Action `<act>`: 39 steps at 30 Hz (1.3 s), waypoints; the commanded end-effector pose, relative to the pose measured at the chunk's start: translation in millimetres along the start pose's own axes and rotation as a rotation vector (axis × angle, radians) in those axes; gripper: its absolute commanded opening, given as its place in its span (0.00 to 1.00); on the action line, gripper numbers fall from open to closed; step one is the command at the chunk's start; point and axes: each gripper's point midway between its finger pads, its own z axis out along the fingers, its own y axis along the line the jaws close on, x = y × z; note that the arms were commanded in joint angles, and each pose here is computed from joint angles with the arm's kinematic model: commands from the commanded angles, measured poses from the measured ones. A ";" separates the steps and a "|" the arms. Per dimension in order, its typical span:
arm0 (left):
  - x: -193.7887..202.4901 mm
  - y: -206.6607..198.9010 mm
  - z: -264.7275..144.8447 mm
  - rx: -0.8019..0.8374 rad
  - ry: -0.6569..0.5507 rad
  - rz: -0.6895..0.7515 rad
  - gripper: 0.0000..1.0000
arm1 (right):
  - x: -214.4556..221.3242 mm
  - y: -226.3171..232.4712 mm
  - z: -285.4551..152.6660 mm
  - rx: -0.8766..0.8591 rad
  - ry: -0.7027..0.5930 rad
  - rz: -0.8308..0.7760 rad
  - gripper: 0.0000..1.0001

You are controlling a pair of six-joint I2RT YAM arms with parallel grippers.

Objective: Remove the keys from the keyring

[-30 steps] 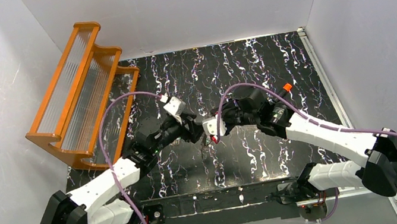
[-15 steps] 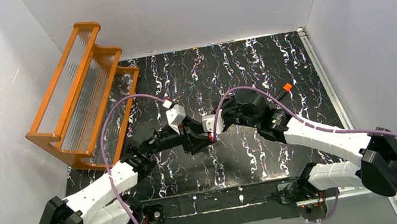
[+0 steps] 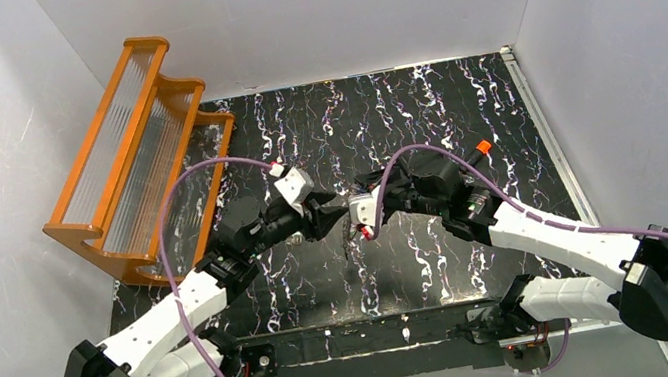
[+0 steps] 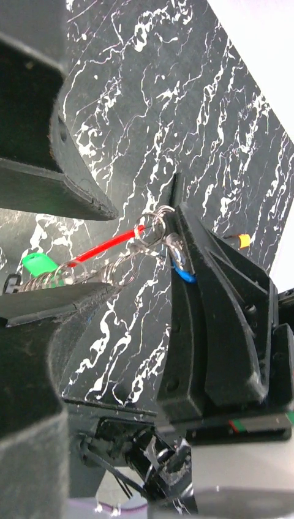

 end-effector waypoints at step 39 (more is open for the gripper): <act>8.1 44.5 8.5 -0.159 0.113 0.197 0.00 | -26.8 2.2 -34.7 -0.164 0.055 0.399 0.04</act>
